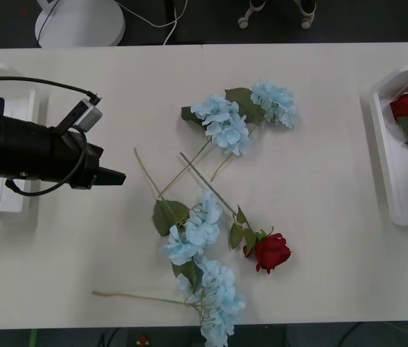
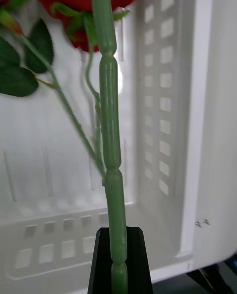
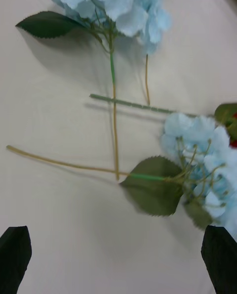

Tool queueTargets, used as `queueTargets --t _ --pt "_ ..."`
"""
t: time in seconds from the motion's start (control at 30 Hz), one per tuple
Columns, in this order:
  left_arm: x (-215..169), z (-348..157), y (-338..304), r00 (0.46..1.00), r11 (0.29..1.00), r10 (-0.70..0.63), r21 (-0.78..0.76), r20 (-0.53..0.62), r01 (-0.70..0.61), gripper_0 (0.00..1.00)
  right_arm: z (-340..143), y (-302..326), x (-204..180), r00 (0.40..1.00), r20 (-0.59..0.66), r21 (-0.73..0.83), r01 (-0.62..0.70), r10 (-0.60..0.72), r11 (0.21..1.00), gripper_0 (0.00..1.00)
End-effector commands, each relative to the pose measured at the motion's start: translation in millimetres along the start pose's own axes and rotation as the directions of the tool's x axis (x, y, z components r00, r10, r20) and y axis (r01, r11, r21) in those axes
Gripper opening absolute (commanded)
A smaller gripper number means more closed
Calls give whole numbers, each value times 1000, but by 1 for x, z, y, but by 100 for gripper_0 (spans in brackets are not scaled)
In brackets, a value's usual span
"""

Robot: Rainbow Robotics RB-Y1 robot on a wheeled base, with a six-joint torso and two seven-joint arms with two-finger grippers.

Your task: Put the red flowers into the right box and the blue flowers into the left box

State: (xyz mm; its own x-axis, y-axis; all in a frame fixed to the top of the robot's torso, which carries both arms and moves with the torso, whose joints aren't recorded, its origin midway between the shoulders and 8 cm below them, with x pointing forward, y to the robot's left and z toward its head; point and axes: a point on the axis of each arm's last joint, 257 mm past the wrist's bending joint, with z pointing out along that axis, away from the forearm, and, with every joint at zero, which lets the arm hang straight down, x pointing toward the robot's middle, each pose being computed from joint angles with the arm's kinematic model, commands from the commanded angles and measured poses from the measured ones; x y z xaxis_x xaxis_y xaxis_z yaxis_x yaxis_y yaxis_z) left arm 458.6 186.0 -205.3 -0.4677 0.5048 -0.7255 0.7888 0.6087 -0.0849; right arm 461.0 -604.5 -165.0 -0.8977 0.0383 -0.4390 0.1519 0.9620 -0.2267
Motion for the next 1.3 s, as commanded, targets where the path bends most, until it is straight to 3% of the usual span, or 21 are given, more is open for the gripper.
queueTargets --t 0.03,0.2,0.47,0.57,0.6,0.7,0.87,1.03,1.3 --pt "-16 -20 38 931 933 348 -61 -107 -356 100 28 0 21 998 -64 41 7 -4 999 0" --pt "-12 -17 59 802 820 552 -24 -229 -571 100 55 7 47 992 -127 52 -6 13 999 0" --pt "-8 -3 65 771 805 556 -31 -309 -593 100 70 15 65 984 -178 59 17 -7 998 0" --pt "-6 11 57 761 800 564 -15 -321 -600 100 67 19 60 987 -161 36 -19 24 999 53" --pt "-4 17 54 756 798 568 -7 -327 -602 100 66 19 57 987 -154 31 -30 34 999 62" --pt "-2 33 44 735 785 586 14 -341 -620 100 61 19 49 989 -136 18 -54 56 998 75" --pt "3 60 22 682 743 643 69 -347 -666 100 41 33 23 987 -85 -88 -143 136 986 85" --pt "1 80 1 597 658 729 104 -336 -745 100 2 72 -13 983 -62 -221 -181 171 958 92" --pt "8 100 -24 498 563 804 145 -324 -814 100 -51 197 -71 952 -8 -424 -280 306 861 98"
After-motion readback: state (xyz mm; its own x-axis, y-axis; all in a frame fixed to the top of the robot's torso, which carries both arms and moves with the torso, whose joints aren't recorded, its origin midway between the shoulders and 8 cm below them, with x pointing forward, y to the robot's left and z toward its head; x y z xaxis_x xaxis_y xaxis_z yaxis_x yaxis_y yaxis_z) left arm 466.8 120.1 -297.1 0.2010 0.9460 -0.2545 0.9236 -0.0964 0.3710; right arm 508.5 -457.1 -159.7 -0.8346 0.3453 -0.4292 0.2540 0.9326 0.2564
